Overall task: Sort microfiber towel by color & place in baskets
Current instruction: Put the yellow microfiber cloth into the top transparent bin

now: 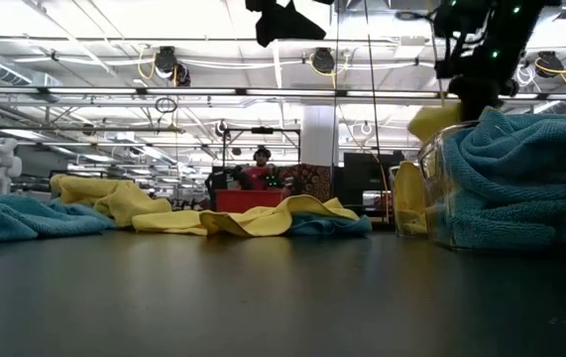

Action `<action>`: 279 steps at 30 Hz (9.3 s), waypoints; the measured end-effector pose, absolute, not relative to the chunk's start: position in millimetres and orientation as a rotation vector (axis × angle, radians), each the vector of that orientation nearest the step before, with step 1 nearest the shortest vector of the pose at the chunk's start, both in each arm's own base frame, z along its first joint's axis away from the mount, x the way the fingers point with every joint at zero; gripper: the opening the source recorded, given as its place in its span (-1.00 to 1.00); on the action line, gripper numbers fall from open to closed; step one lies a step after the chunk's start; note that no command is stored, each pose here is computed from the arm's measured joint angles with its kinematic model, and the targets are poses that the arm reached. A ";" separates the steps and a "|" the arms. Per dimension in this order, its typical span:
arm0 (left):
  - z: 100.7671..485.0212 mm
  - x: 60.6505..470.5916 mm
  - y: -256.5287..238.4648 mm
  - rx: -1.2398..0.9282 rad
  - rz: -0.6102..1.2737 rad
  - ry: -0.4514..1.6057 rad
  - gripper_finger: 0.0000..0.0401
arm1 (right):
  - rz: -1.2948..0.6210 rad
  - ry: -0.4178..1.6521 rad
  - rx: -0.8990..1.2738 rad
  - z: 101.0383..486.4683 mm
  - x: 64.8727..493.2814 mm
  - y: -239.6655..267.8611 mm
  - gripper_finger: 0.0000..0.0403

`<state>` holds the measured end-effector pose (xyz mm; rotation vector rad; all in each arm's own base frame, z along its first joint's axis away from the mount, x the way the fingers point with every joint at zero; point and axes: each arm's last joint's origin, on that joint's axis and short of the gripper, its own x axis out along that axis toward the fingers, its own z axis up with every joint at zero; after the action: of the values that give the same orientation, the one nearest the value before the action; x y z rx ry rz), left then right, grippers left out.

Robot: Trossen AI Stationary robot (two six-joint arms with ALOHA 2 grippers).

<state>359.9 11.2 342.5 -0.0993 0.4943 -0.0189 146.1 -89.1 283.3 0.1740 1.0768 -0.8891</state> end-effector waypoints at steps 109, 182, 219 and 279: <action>244.3 326.8 108.8 -0.325 0.228 0.961 -0.98 | -0.262 0.463 0.605 338.8 128.8 -46.4 0.12; 394.6 379.0 47.5 -0.122 -0.238 0.007 -0.52 | 0.090 -0.066 0.299 352.1 264.6 -46.9 -0.92; 413.5 322.8 44.9 -0.104 -0.163 0.227 0.19 | -1.067 0.825 0.340 304.5 96.3 -43.7 -1.00; 400.6 319.7 38.6 -0.135 -0.177 0.365 0.19 | -1.109 1.413 0.587 185.6 151.2 -96.2 -0.45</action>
<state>319.7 38.6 400.6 -0.1345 0.3652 -0.1766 151.2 -96.2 185.6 0.5868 1.4130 -1.1088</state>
